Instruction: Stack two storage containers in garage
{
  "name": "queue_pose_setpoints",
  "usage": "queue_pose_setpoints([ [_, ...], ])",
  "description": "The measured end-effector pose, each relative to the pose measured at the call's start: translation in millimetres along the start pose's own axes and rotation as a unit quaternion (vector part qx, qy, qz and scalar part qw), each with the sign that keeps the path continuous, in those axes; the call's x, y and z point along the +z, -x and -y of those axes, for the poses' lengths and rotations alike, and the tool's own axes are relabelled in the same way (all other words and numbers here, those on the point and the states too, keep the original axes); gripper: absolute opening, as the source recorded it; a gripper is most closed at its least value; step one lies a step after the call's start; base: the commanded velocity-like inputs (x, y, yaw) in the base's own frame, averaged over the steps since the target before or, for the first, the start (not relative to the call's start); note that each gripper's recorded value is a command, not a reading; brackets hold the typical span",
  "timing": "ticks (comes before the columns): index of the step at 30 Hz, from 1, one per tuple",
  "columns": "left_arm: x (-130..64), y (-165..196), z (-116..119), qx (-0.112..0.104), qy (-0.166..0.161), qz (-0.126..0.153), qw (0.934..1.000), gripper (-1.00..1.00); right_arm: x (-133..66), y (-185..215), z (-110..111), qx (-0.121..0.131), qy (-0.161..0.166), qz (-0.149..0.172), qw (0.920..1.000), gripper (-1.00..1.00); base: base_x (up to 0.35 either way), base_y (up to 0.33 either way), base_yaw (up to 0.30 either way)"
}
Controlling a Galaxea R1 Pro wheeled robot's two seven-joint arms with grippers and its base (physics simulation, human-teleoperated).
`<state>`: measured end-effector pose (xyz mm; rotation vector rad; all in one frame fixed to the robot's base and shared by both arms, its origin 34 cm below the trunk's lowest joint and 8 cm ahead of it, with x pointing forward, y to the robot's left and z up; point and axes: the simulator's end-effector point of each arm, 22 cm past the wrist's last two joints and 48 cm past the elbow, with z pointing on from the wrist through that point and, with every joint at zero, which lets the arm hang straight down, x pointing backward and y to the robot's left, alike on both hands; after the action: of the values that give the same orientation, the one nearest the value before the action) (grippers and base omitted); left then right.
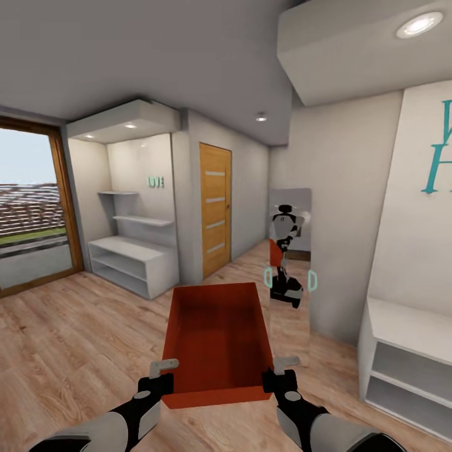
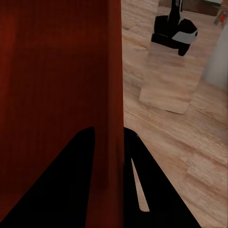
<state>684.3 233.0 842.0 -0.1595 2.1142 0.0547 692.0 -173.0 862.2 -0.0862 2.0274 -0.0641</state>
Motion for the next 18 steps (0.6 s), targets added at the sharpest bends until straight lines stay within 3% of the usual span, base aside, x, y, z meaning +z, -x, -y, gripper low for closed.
queue_pose_setpoints([
  [13, 0.0, 0.1, 0.0, 0.000, 0.000, 0.000, 1.0000, -1.00, 0.0, 0.0, 0.0, 0.000, 0.000, 0.000, 1.0000, -1.00, 0.323, 0.000, 0.000],
  [18, 0.0, 0.1, -0.3, 0.000, 0.000, 0.000, 1.0000, -1.00, 0.0, 0.0, -0.2, 0.000, 0.000, 0.000, 1.0000, -1.00, 0.323, 0.000, 0.163],
])
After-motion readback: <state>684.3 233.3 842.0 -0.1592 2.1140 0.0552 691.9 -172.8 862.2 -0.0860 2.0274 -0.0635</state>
